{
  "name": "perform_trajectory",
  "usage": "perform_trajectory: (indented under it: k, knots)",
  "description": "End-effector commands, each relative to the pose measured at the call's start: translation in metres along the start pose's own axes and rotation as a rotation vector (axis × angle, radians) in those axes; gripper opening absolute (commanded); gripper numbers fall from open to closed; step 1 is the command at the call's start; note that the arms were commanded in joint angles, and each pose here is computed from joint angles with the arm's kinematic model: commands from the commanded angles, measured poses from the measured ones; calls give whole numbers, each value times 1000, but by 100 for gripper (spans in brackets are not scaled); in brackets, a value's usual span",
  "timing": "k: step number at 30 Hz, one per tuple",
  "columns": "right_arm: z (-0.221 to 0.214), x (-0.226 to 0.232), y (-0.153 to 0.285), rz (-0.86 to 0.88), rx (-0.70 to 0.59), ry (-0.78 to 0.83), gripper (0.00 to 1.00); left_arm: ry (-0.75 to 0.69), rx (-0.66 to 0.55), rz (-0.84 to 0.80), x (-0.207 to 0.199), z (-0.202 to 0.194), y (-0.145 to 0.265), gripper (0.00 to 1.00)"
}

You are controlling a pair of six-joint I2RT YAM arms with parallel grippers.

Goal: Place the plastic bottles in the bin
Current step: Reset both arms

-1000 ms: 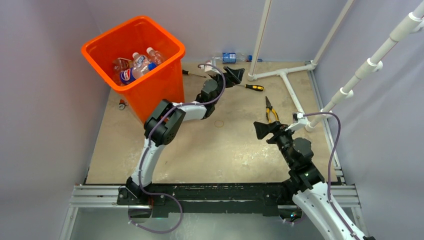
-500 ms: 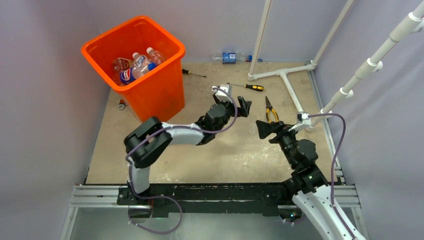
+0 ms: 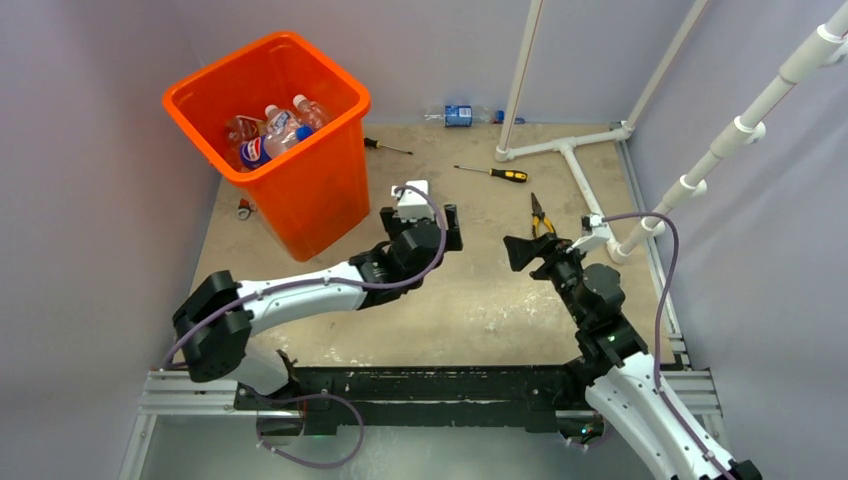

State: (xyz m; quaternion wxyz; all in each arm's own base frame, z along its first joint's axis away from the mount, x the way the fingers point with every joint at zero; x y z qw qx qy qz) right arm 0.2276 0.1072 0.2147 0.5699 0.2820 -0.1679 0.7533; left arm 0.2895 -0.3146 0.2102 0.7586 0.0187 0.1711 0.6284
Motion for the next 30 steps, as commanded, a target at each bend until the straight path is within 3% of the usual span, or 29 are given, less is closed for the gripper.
perform_trajectory:
  k: [1, 7, 17, 30]
  knots:
    - [37, 40, -1, 155, -87, 52, 90, -69, 47, 124, 44, -4, 34, 99]
    - [53, 60, -2, 227, -124, 64, 99, -109, 42, 227, 77, 5, 60, 99]
    - [59, 81, -5, 351, -172, -57, 99, -33, 16, 199, 88, 11, 79, 99]
    - [60, 63, -7, 224, -176, -33, 99, -64, 20, 183, 89, 10, 81, 99]
Point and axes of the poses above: each gripper's point midway between its finger pads, its own y axis back along the fingers, its own x axis along the line the jaws close on, z = x × y, the point moved 3 cm from there along y, back along the fingers, and after that the axes turned 4 degrees about -y, right-handed, at the moved point
